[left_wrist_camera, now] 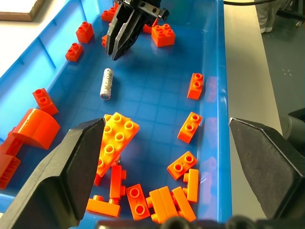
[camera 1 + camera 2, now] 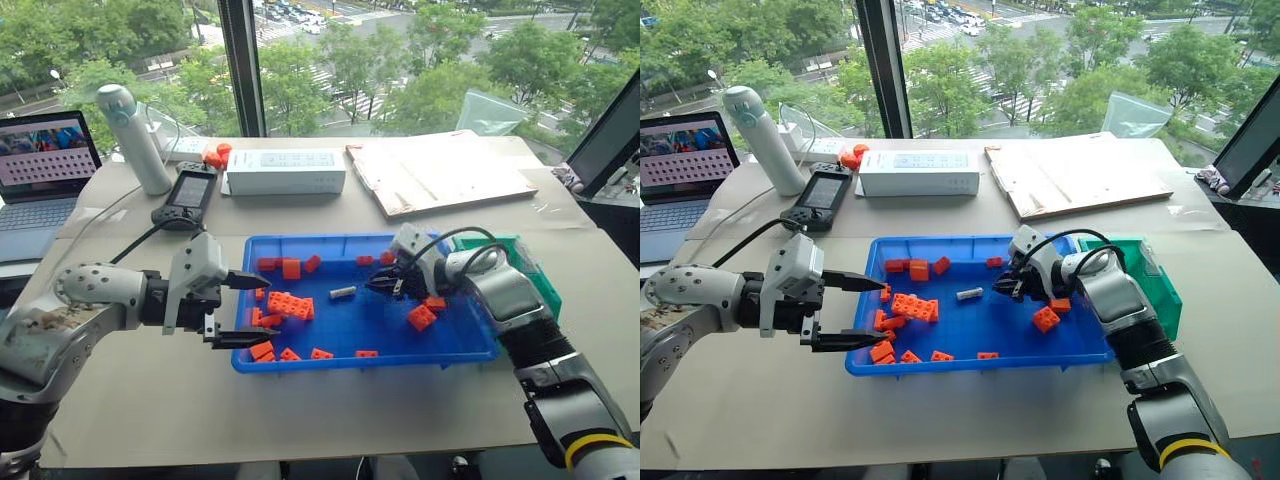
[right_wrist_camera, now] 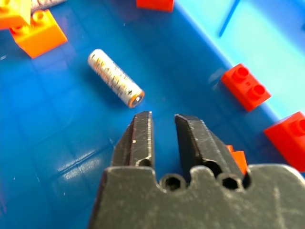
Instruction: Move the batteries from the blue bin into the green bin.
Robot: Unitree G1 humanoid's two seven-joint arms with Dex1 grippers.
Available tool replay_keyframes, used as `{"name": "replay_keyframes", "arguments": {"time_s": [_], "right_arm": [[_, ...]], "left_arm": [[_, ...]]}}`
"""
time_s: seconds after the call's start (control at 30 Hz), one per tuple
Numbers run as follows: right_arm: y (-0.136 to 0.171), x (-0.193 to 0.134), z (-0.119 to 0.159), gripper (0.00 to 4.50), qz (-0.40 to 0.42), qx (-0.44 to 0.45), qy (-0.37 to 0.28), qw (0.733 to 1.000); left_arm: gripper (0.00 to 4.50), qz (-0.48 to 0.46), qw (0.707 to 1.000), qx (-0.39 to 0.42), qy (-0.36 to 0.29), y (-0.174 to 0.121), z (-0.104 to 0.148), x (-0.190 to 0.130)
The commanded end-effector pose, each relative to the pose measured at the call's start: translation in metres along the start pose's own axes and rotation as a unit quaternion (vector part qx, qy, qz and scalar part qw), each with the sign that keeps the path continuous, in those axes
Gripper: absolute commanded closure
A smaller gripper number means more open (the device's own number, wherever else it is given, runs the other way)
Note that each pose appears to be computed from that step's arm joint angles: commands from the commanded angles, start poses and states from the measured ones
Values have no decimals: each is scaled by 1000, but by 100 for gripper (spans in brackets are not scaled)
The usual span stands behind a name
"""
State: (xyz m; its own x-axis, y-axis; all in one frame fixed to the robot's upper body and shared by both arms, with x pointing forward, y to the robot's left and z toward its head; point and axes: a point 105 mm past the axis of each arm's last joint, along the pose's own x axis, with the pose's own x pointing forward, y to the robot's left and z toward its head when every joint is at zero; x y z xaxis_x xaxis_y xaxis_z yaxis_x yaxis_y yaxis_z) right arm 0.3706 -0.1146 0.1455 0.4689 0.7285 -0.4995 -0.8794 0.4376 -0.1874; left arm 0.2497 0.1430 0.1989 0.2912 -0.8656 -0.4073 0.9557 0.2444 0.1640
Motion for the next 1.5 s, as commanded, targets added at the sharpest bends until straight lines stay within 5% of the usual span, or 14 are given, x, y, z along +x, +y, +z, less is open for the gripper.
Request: {"name": "replay_keyframes", "arguments": {"time_s": [0.03, 0.07, 0.37, 0.57, 0.67, 0.83, 0.9, 1.17, 1.33, 1.5], "right_arm": [[0, 2, 37, 209, -1, -44, -53, 998], [3, 6, 38, 165, 11, -50, -52, 997], [32, 27, 21, 165, 90, -59, -8, 994], [29, 43, 16, 165, 64, -35, -8, 997], [27, 48, 7, 224, 54, -35, 12, 998], [28, 42, 1, 403, 52, -39, 20, 998], [24, 34, 5, 424, 45, -37, 13, 998], [-36, -53, 57, 424, -84, 7, -94, 992], [-65, -148, 8, 424, -183, -4, 32, 983], [-55, -187, -27, 424, -198, 34, 95, 975]], "left_arm": [[0, 1, 1000, 18, 1, 0, 6, -3], [0, 1, 1000, 18, 1, 0, 6, -3], [0, 8, 1000, 14, 7, -3, 5, -7], [0, 14, 1000, 17, 7, -4, 3, -6], [0, 13, 1000, 19, 5, -3, 4, -5], [0, 10, 1000, 20, 5, -2, 5, -4], [0, 7, 1000, 20, 3, -2, 5, -3], [0, -1, 999, 22, -38, 4, 18, 4], [0, 9, 992, 26, -123, 15, 52, 0], [0, 1, 987, 21, -159, 18, 66, 0]]}}
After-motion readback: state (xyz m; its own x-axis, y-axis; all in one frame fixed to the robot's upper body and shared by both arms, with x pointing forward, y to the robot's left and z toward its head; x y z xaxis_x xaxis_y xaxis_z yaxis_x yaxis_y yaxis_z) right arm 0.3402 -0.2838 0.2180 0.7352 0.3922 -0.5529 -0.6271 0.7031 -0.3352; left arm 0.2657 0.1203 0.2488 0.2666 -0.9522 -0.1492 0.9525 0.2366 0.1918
